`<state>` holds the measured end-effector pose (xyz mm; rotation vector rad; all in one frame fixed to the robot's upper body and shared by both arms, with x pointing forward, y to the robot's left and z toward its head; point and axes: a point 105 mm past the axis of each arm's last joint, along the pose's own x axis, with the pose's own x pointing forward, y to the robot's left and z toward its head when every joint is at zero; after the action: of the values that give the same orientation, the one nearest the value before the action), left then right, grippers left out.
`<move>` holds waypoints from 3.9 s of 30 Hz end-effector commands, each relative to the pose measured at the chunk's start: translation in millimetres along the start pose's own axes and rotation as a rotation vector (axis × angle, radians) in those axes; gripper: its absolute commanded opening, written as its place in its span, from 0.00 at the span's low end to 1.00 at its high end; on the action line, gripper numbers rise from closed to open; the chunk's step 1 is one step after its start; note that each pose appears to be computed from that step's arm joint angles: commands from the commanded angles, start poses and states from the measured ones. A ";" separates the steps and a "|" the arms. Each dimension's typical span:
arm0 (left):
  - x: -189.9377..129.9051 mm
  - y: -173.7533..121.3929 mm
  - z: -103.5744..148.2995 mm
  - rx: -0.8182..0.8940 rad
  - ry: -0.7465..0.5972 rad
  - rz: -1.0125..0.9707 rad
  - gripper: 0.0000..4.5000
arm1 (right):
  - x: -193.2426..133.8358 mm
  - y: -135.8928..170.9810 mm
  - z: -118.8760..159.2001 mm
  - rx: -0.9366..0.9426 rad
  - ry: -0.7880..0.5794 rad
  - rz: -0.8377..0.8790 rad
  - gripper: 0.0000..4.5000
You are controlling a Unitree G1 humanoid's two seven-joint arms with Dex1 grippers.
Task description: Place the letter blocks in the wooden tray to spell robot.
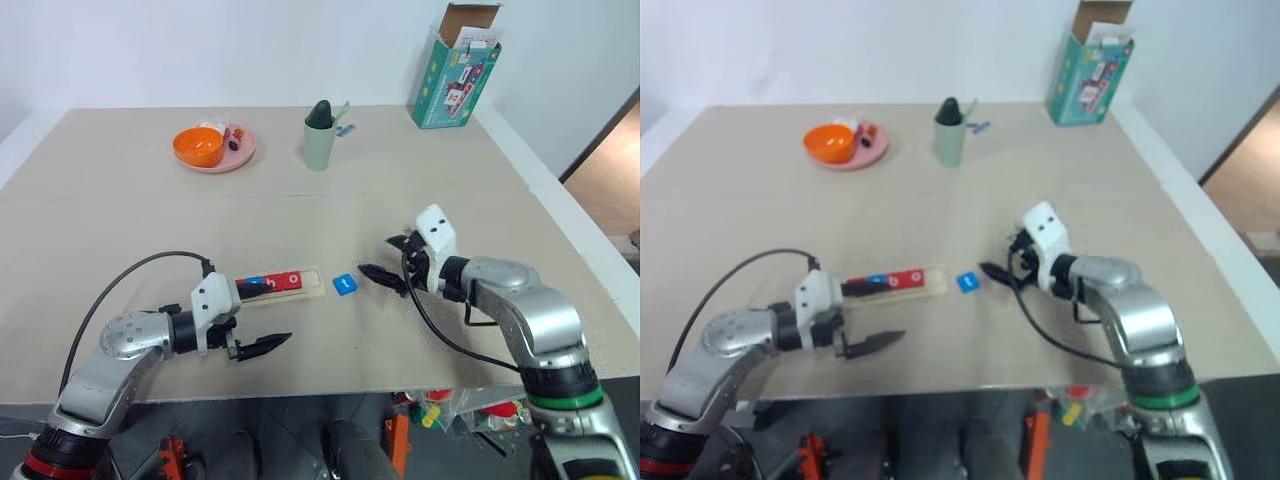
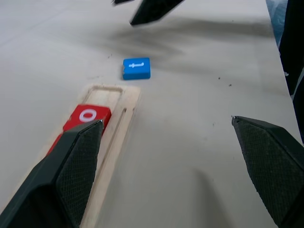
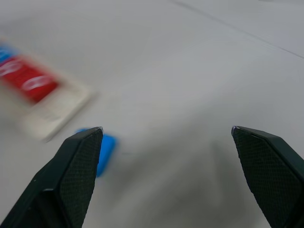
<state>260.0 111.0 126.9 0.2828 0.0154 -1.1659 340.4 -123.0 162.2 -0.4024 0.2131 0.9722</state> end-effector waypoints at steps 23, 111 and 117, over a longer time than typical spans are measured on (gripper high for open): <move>-13.2 -4.1 6.4 0.021 0.005 0.061 1.00 | 43.6 -4.1 -24.5 -0.310 -0.015 0.511 0.40; -14.8 1.7 3.9 -0.039 -0.041 0.148 1.00 | 88.0 19.1 4.4 -0.279 0.032 0.548 0.27; -13.9 1.1 3.1 -0.039 -0.038 0.142 1.00 | 87.6 18.6 3.0 -0.274 0.034 0.546 0.27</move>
<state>257.8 126.3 125.0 0.2004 0.0247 -1.0121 373.1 -48.0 124.8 -0.6125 0.2385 1.5296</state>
